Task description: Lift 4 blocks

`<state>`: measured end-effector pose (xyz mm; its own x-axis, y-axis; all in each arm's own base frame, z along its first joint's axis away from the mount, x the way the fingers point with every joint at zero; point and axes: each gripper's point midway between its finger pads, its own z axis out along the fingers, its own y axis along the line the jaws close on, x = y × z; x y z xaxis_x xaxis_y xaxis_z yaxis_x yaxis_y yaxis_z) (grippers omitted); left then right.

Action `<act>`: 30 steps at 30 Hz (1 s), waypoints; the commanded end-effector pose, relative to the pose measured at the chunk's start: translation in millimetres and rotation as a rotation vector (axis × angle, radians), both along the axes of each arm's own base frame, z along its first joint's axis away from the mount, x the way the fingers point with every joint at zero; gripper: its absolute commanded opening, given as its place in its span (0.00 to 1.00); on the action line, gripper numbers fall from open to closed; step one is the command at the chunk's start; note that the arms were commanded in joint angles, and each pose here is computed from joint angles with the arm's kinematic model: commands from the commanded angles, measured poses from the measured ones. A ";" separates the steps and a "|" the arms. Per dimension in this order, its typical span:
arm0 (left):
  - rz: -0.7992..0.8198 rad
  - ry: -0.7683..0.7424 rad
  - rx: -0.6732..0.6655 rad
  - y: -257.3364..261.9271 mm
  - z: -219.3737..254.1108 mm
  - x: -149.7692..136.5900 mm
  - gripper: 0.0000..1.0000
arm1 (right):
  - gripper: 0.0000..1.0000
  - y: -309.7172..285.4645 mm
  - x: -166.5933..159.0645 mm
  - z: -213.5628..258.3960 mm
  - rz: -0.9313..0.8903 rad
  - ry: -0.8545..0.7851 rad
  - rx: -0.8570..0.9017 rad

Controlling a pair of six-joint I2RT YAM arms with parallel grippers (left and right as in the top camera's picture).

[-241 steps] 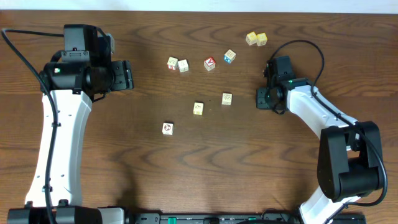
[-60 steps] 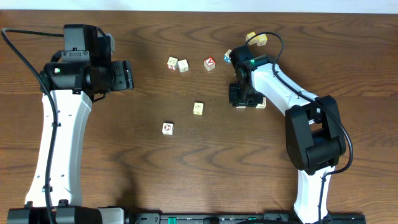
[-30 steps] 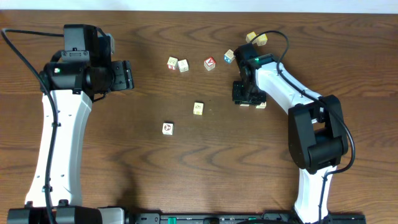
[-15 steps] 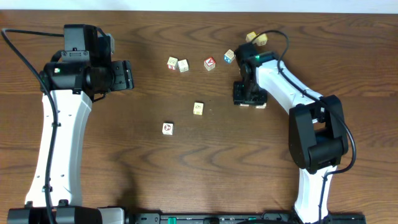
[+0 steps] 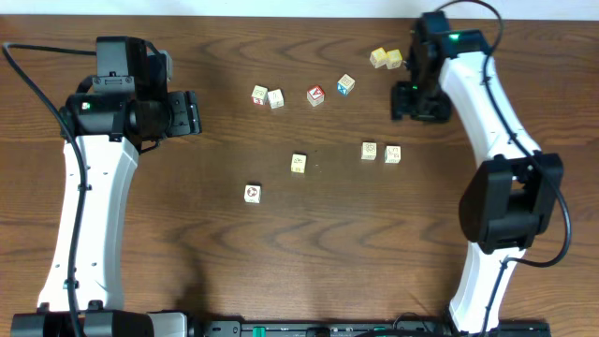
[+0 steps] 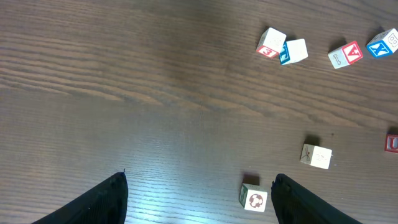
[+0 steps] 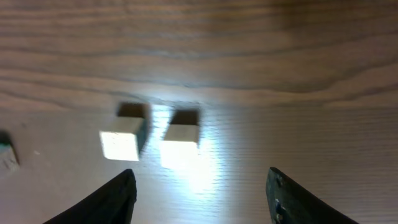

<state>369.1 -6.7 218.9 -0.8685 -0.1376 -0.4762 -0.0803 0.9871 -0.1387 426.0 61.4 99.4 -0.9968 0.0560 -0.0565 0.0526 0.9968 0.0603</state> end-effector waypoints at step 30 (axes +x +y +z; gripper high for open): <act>0.006 -0.014 0.010 3.0 5.0 2.3 0.74 | 0.51 20.0 -44.4 -99.9 0.090 0.110 0.121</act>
